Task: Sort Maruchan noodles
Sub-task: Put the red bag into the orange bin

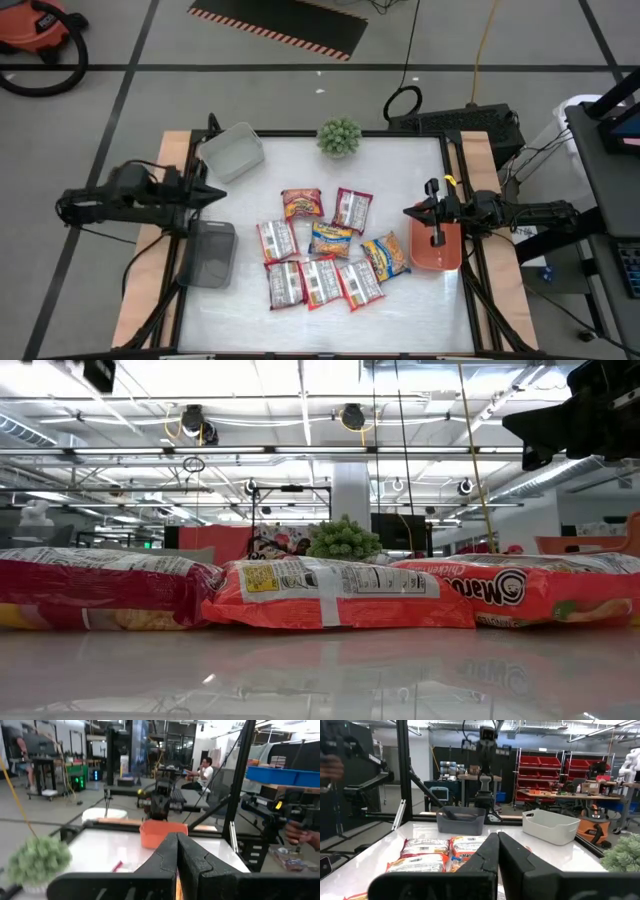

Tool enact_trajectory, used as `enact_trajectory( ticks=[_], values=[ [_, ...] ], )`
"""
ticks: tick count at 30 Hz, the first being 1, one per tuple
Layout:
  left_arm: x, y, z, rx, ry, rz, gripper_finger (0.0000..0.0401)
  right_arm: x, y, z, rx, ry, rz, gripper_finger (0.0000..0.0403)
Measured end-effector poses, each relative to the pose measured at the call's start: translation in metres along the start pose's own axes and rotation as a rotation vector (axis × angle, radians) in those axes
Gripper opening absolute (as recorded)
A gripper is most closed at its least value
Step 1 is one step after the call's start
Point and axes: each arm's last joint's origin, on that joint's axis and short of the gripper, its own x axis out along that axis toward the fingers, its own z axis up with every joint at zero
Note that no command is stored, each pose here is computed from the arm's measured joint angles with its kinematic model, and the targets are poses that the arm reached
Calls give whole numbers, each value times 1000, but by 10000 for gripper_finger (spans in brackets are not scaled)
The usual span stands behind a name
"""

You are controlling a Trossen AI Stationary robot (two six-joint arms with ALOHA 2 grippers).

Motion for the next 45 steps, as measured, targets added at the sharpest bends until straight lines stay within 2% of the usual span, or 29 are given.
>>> enact_trajectory(
  ticks=[5,11,16,20,25,30,34,40,45],
  values=[
    [1,-4,46,45,3,-28,3,0,0,0,1,0,1,0],
    [8,-7,91,28,105,-24,3,0,-1,0,70,3,-28,0],
    [17,-9,120,-29,151,-20,3,2,-3,-3,72,33,-100,0],
    [24,-11,130,5,224,-18,3,4,-3,-6,155,63,-104,0],
    [37,-12,123,12,304,-3,3,7,-2,-8,257,79,-109,0],
    [59,-15,96,17,478,-16,3,12,-2,-5,381,40,-108,0],
    [74,-16,78,58,559,-1,3,15,-1,-6,479,49,-101,0],
    [94,-16,52,82,672,0,3,20,3,-10,492,93,-83,0],
    [113,-17,34,102,739,-1,3,24,6,0,514,-12,-37,0]
  ],
)
